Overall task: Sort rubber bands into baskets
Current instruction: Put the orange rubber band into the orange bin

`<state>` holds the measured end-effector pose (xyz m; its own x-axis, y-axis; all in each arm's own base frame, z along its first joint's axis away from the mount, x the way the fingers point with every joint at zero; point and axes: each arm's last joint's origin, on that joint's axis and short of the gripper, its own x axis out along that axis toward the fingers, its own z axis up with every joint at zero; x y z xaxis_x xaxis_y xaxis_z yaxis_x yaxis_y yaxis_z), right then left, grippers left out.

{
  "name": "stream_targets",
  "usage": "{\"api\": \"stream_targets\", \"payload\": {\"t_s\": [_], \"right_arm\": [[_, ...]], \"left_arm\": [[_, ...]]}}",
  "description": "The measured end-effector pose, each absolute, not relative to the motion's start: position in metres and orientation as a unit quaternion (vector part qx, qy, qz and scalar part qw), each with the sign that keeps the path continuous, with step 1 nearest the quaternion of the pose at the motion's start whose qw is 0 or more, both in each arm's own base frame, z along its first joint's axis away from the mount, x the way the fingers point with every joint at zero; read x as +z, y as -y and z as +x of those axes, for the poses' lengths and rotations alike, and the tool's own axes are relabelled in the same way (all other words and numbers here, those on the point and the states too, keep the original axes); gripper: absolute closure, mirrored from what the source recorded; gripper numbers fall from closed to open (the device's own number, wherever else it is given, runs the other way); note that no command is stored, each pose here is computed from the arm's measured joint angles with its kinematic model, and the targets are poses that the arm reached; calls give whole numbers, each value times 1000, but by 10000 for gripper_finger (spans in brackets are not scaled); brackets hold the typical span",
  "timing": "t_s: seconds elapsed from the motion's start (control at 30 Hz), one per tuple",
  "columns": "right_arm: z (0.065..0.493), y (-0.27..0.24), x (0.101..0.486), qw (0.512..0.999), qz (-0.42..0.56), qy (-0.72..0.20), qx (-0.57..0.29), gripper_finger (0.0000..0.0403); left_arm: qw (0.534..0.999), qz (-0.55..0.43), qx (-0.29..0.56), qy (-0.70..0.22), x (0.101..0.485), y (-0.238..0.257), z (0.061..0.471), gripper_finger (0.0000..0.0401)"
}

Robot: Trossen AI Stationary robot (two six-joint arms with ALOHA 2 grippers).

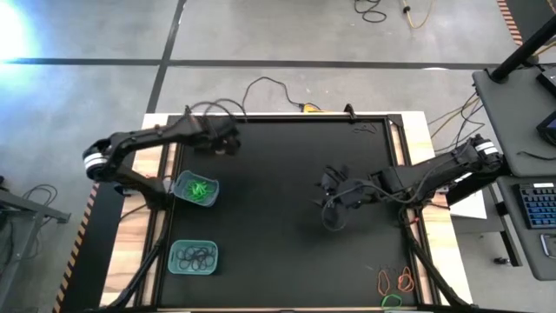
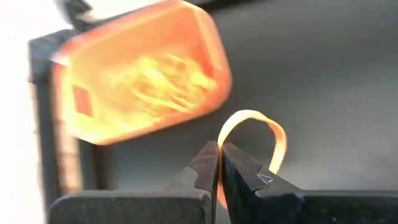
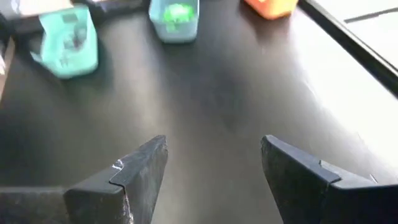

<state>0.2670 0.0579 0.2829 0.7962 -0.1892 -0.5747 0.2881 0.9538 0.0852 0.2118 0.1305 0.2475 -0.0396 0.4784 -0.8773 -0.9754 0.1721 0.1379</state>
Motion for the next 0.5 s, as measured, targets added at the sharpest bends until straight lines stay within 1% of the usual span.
{"api": "stream_targets", "payload": {"t_s": [0.1,0.3,0.37,0.5], "right_arm": [[271,-54,287,949,92,-271,-129,154],[274,-38,288,943,136,-254,-164,154],[275,-34,288,941,143,-252,-173,154],[276,-26,288,935,170,-245,-194,154]], "left_arm": [[603,-273,610,-435,247,-160,193,401],[544,-302,660,-421,241,-206,156,401],[539,-308,670,-407,239,-215,153,401],[547,-305,669,-400,229,-227,158,401]]}}
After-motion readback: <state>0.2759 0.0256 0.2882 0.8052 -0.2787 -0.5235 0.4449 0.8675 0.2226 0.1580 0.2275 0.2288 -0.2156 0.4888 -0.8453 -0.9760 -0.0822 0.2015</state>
